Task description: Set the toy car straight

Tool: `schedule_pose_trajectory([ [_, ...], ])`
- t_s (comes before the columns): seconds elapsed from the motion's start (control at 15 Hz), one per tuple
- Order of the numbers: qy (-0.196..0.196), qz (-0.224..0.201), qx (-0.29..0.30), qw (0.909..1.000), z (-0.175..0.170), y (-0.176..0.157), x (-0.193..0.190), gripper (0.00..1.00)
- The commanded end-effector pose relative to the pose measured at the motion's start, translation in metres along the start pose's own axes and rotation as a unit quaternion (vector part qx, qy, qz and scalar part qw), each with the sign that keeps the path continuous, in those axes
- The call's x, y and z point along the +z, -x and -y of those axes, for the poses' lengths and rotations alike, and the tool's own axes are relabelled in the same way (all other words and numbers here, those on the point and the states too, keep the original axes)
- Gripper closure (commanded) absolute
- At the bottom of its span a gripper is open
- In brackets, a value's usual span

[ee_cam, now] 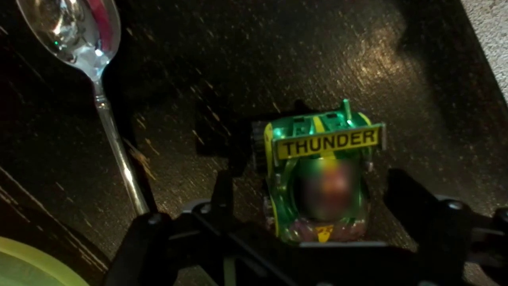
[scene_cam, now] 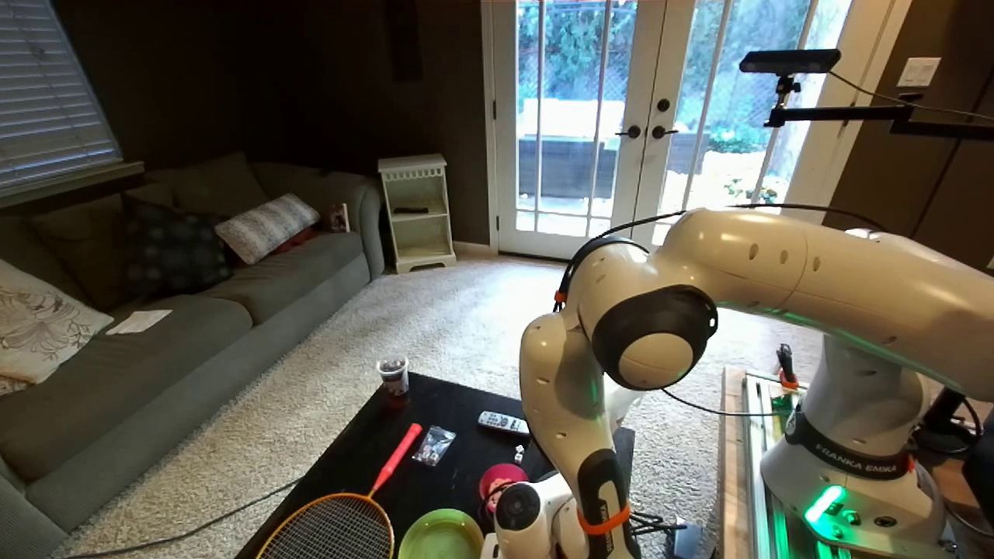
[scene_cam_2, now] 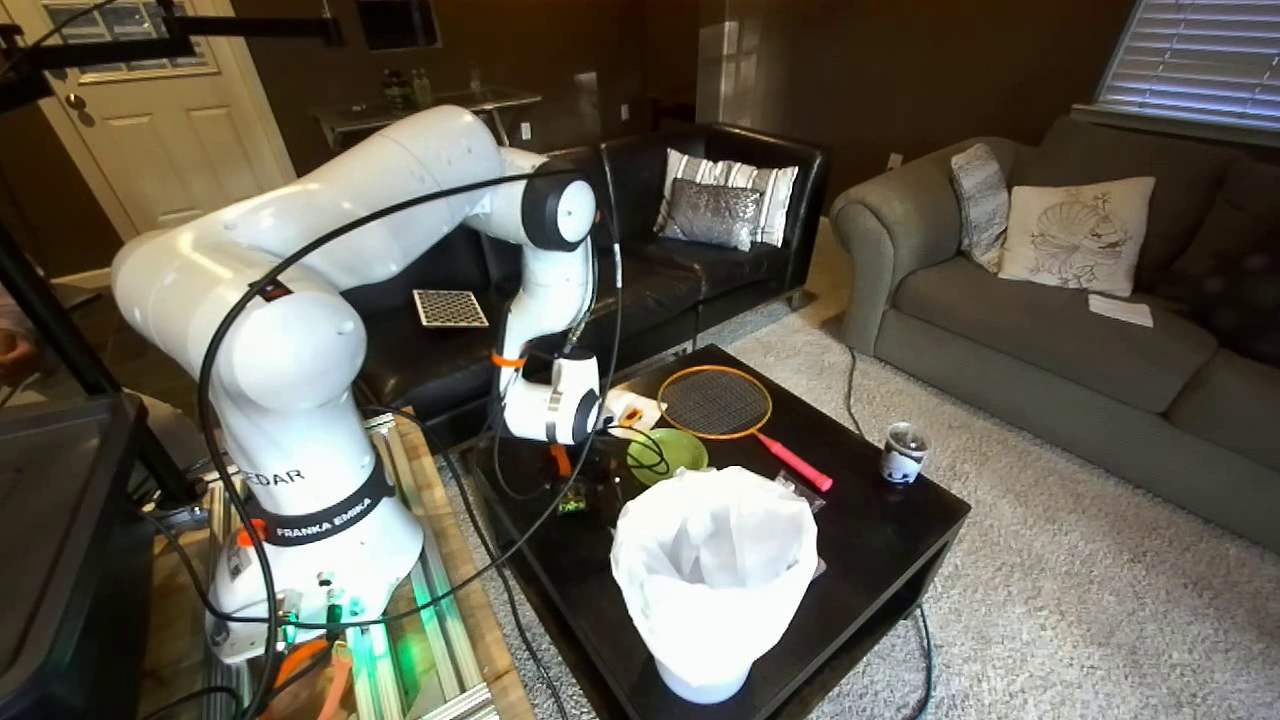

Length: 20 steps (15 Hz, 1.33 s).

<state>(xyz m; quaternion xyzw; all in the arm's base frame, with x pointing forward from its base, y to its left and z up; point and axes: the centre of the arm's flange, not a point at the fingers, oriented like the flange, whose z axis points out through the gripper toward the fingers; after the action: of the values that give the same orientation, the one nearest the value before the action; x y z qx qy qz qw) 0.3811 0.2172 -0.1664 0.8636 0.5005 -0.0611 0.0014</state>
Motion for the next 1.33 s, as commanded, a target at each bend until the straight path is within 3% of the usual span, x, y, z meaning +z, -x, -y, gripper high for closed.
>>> schedule_pose_trajectory([
  [0.0,-0.011,-0.008,-0.005,0.9999,-0.002,-0.003,0.009,0.28],
  [0.07,-0.012,-0.008,-0.006,0.9999,-0.002,-0.003,0.008,0.3],
  [0.33,-0.015,-0.008,-0.011,0.9998,-0.002,-0.003,0.007,0.58],
  [0.93,-0.013,-0.014,0.001,0.9998,-0.001,-0.001,-0.008,0.58],
  [1.27,-0.021,-0.029,0.054,0.9979,-0.002,-0.002,-0.02,0.58],
])
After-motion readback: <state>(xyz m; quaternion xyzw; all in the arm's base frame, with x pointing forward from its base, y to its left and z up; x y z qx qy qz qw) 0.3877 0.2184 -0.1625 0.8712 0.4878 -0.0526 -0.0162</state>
